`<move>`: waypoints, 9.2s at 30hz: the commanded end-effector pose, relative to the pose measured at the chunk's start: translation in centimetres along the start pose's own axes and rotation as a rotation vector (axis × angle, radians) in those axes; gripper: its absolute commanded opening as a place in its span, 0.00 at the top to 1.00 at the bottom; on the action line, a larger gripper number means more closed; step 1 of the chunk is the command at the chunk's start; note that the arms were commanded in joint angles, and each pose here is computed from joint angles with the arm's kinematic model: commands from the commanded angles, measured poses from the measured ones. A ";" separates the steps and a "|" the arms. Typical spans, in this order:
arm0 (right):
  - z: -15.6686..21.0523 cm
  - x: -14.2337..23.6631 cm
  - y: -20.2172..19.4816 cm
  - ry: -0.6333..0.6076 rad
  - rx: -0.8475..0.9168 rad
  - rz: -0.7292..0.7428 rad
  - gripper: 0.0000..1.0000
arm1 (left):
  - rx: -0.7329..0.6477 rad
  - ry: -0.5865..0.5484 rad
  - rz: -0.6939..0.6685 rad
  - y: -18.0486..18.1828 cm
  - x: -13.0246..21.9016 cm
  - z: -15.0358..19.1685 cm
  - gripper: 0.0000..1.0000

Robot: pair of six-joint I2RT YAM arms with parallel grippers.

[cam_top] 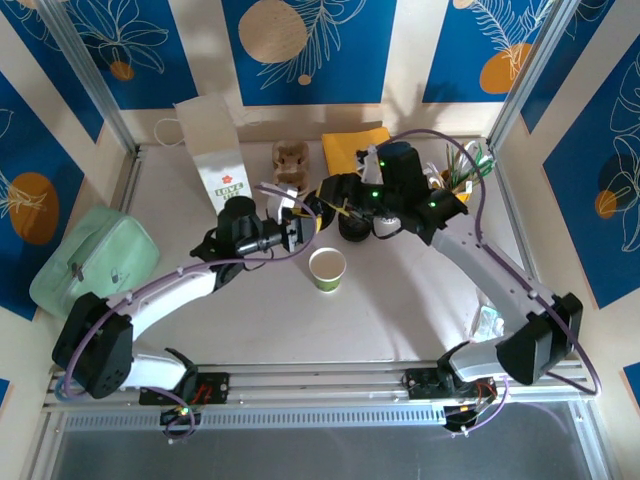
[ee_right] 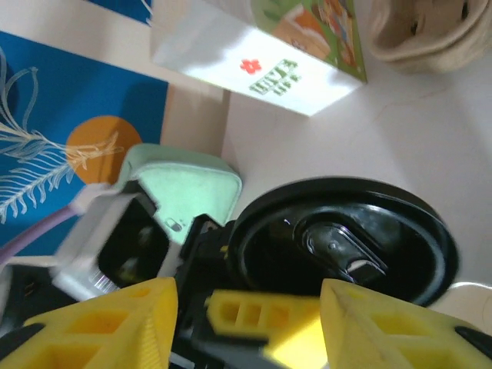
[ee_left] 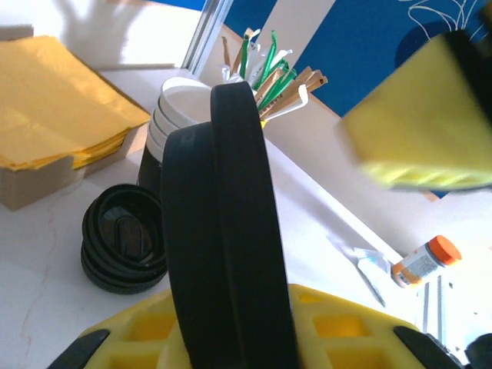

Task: Pack the takeout coffee

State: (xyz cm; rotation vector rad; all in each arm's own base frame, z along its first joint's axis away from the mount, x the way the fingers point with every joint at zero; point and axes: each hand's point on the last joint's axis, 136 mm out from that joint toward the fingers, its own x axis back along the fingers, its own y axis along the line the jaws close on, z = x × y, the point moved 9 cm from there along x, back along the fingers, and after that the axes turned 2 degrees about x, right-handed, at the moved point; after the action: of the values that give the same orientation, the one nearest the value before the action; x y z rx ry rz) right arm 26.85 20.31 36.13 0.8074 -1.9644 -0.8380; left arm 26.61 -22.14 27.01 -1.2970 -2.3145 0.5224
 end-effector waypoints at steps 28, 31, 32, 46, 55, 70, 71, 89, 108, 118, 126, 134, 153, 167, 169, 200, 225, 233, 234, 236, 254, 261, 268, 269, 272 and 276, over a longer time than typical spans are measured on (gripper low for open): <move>8.2 1.0 -2.7 -0.348 1.704 -0.005 0.59 | 0.803 0.088 0.186 -0.3 6.6 -3.6 0.86; 8.3 0.3 -2.3 -0.371 1.757 0.012 0.57 | 0.844 0.098 0.179 -0.2 6.7 -3.1 0.86; 8.3 0.0 -2.2 -0.371 1.769 0.019 0.57 | 0.853 0.098 0.182 -0.1 6.7 -2.9 0.86; 7.6 -2.8 -0.6 -0.432 1.869 0.155 0.62 | 0.908 0.099 0.218 0.1 6.3 -2.6 0.87; 7.3 -2.5 0.0 -0.462 1.888 0.183 0.61 | 0.916 0.094 0.215 0.3 6.1 -2.5 0.88; 7.0 -3.8 0.4 -0.438 1.937 0.195 0.71 | 0.917 0.101 0.227 0.2 6.0 -2.5 0.88; 7.0 -3.8 0.5 -0.439 1.940 0.198 0.71 | 0.917 0.102 0.229 0.2 6.0 -2.5 0.88; 7.4 -3.8 0.7 -0.360 1.914 0.233 1.00 | 0.884 0.076 0.238 -0.6 6.6 -3.2 0.58; 7.3 3.1 1.6 -0.143 1.097 0.142 1.00 | 0.508 0.015 -0.216 -2.4 12.0 -3.8 0.29; 5.5 7.5 -2.3 -0.003 0.270 -0.056 1.00 | 0.531 0.067 -0.234 -0.7 10.6 -2.3 0.29; 6.6 6.9 -6.8 0.150 -0.116 -0.168 1.00 | 0.559 0.082 -0.237 0.1 9.9 -1.9 0.29; 8.1 4.8 -10.2 0.187 -0.234 -0.164 1.00 | 0.574 0.088 -0.237 0.4 9.6 -1.7 0.29; 9.1 1.0 -13.5 0.246 -0.307 -0.108 1.00 | 0.595 0.101 -0.239 0.7 9.5 -1.0 0.29; 9.7 -0.3 -14.9 0.267 -0.304 -0.064 0.92 | 0.600 0.104 -0.242 0.8 9.5 -0.8 0.29; 9.8 -0.5 -15.1 0.270 -0.309 -0.058 0.92 | 0.602 0.103 -0.242 0.8 9.5 -0.8 0.29; 10.5 -1.7 -16.8 0.289 -0.319 0.035 0.75 | 0.614 0.107 -0.242 1.0 9.4 -0.5 0.29; 10.2 -2.6 -16.2 0.308 -0.290 0.045 0.68 | 0.625 0.121 -0.239 1.3 9.1 -0.2 0.29; 9.9 -2.6 -15.6 0.311 -0.265 0.045 0.66 | 0.626 0.129 -0.237 1.4 9.0 -0.1 0.29; 9.8 -2.5 -15.5 0.309 -0.259 0.050 0.65 | 0.623 0.129 -0.234 1.4 8.9 -0.1 0.29; 9.6 -2.2 -15.2 0.302 -0.244 0.056 0.62 | 0.619 0.131 -0.229 1.4 8.9 -0.1 0.28; 8.1 0.3 -13.3 0.160 0.021 0.023 0.29 | 0.472 0.291 -0.156 1.2 4.3 1.6 0.22; 7.9 -0.6 -15.0 0.148 0.044 0.030 0.29 | 0.406 0.356 -0.121 1.1 2.0 2.9 0.19; 8.0 -1.5 -16.0 0.168 0.021 0.067 0.29 | 0.403 0.404 -0.097 1.5 0.4 4.2 0.20; 8.0 -1.7 -16.0 0.174 0.018 0.069 0.29 | 0.404 0.409 -0.094 1.6 0.3 4.4 0.21; 8.1 -2.2 -16.2 0.192 0.011 0.072 0.30 | 0.415 0.427 -0.084 1.9 -0.2 4.8 0.24; 8.2 -2.8 -16.1 0.204 0.012 0.077 0.30 | 0.424 0.437 -0.075 2.2 -0.7 5.2 0.29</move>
State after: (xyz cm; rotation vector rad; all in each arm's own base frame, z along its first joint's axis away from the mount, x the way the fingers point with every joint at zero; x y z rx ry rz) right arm 24.41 14.91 18.48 0.7597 -1.7994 -0.6907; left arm 25.28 -21.37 20.32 -0.9053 -1.7551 0.6027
